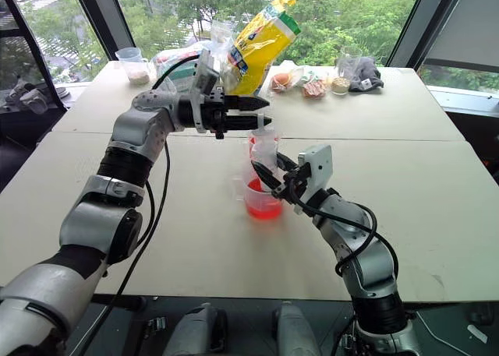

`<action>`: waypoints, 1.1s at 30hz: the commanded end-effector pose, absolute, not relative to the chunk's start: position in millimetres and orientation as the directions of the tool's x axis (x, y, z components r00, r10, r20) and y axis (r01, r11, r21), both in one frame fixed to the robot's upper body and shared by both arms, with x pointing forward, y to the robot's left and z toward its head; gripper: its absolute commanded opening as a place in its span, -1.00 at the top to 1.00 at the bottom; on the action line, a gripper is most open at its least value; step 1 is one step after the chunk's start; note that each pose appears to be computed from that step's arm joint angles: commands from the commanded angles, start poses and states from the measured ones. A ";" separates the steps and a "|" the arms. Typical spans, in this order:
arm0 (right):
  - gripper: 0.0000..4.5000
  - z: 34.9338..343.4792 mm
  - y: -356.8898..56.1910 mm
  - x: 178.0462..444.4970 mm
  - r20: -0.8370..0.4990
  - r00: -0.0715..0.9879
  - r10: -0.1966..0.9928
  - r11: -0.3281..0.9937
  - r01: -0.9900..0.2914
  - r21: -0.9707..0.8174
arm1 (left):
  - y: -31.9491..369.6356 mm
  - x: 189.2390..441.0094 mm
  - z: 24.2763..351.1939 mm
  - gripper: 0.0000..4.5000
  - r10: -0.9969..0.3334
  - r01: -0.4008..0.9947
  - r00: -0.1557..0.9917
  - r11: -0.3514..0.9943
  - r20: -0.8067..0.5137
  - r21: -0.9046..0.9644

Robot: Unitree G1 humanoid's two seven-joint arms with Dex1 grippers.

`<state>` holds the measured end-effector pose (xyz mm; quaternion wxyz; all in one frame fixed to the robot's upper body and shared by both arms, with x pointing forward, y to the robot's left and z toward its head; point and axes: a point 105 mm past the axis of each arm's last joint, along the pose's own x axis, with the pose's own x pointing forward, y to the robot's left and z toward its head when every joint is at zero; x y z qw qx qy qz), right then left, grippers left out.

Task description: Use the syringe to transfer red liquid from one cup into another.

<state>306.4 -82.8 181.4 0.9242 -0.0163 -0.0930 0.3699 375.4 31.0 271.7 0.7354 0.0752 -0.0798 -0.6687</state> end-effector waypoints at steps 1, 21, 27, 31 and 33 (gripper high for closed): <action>0.37 225.2 -75.2 294.3 0.294 0.641 0.709 0.698 -0.696 -0.169 | 30.7 372.3 270.9 -0.95 -0.996 0.967 0.087 0.084 -0.001 0.239; 0.37 259.7 -84.5 297.3 0.381 0.640 0.668 0.720 -0.685 -0.112 | 84.3 380.7 249.2 -0.98 -0.967 0.950 0.244 0.223 -0.073 0.220; 0.37 277.7 -88.1 300.8 0.415 0.624 0.662 0.714 -0.694 -0.094 | 90.9 381.9 252.9 -0.98 -0.958 0.937 0.282 0.262 -0.058 0.230; 0.37 309.9 -101.0 327.4 0.448 0.637 0.628 0.742 -0.663 -0.098 | 97.3 384.5 260.2 -0.98 -0.949 0.926 0.313 0.296 -0.038 0.236; 0.37 321.4 -106.6 343.6 0.458 0.651 0.605 0.762 -0.640 -0.097 | 98.5 385.0 262.4 -0.98 -0.947 0.923 0.319 0.303 -0.031 0.237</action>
